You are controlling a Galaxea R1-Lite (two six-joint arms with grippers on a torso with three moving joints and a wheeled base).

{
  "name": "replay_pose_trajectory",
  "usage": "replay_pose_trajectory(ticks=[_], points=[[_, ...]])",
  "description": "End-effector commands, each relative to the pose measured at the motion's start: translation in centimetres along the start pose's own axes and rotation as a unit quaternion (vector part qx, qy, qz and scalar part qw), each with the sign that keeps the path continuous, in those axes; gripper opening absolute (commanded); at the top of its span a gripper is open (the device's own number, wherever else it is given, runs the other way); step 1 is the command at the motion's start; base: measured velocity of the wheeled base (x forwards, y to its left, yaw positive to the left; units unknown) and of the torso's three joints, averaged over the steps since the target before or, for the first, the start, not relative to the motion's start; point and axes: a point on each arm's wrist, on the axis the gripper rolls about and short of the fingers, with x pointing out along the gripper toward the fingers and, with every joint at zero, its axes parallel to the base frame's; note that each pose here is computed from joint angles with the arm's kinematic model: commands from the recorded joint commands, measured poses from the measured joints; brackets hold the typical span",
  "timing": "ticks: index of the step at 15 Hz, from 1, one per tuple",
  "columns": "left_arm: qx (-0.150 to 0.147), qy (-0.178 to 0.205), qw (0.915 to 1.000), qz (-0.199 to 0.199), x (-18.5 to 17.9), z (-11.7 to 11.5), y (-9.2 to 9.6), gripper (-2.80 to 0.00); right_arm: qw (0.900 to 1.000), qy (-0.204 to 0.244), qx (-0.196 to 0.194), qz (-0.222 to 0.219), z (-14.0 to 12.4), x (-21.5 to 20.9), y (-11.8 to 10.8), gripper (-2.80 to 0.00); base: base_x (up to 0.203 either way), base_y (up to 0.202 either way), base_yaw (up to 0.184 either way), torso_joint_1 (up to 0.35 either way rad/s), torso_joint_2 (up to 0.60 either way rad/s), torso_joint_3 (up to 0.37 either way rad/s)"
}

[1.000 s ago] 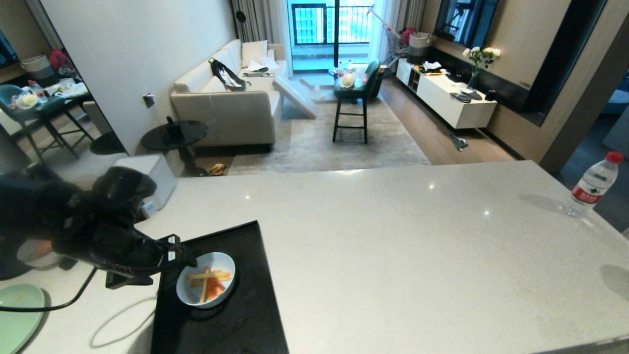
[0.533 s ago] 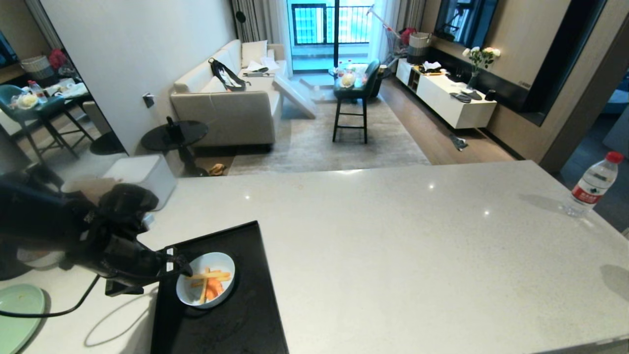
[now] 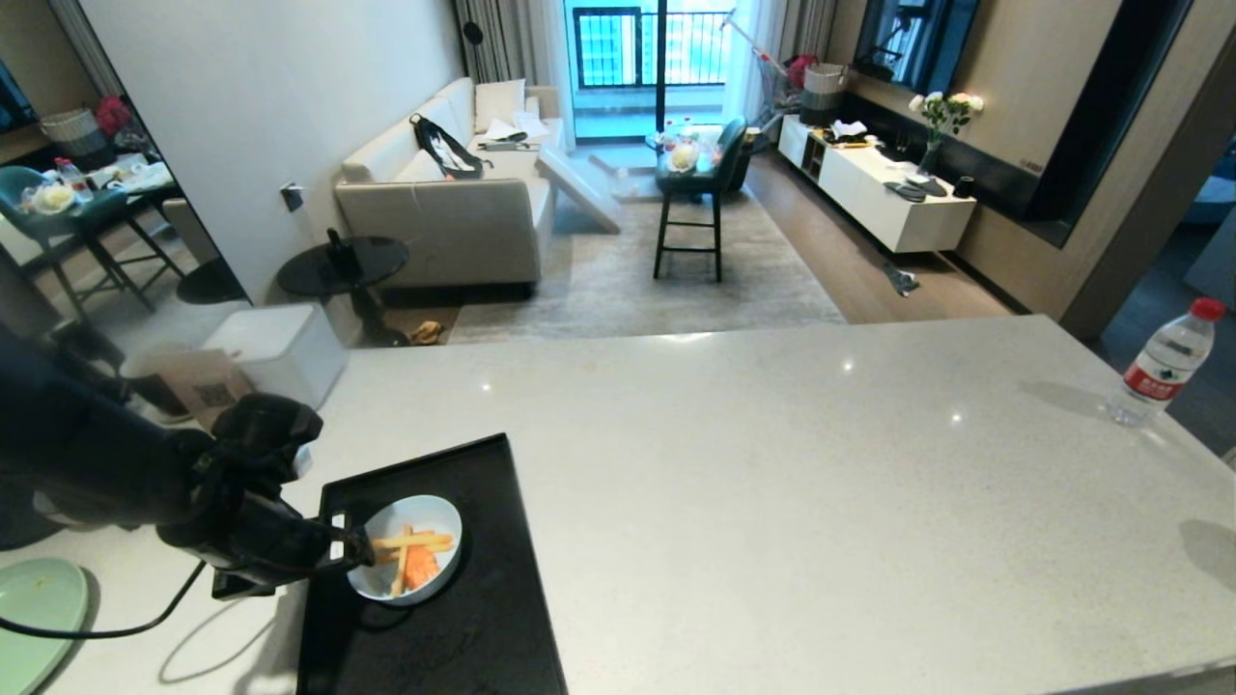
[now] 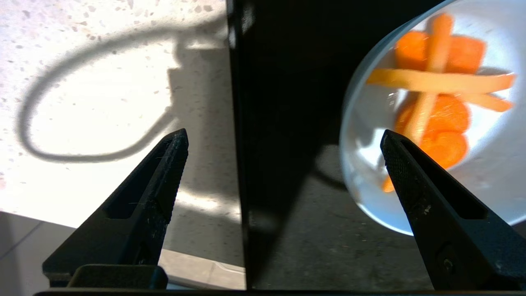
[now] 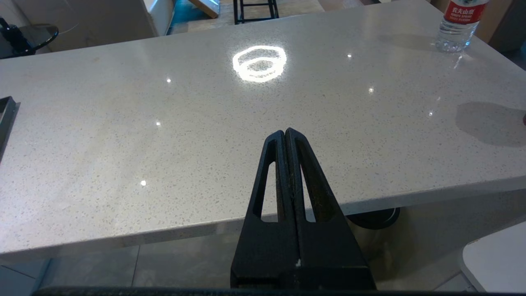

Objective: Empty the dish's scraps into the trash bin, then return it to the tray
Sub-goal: Pick up the bowl with leftover food

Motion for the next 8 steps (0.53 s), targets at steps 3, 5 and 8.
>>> replay_pose_trajectory(ticks=[3, 5, 8], points=[[0.004, 0.006, 0.9999, 0.01, 0.56, -0.06, 0.16, 0.0, 1.0, -0.001, 0.0, 0.0, 0.03, -0.01, 0.0, -2.8, 0.0, 0.0, 0.0, 0.0, 0.0, 0.0], [0.007, 0.007, 0.9999, 0.008, 0.55, -0.12, 0.03, 0.0, 1.0, -0.001, 0.0, 0.0, 0.0, 0.0, 0.0, -2.8, 0.0, 0.0, 0.0, 0.0, 0.0, 0.0], [0.014, 0.011, 0.9998, 0.004, 0.73, -0.32, -0.38, 0.0, 1.0, 0.0, 0.0, 0.0, 0.0, 0.0, 0.0, -2.8, 0.0, 0.0, 0.0, 0.0, 0.0, 0.0]])
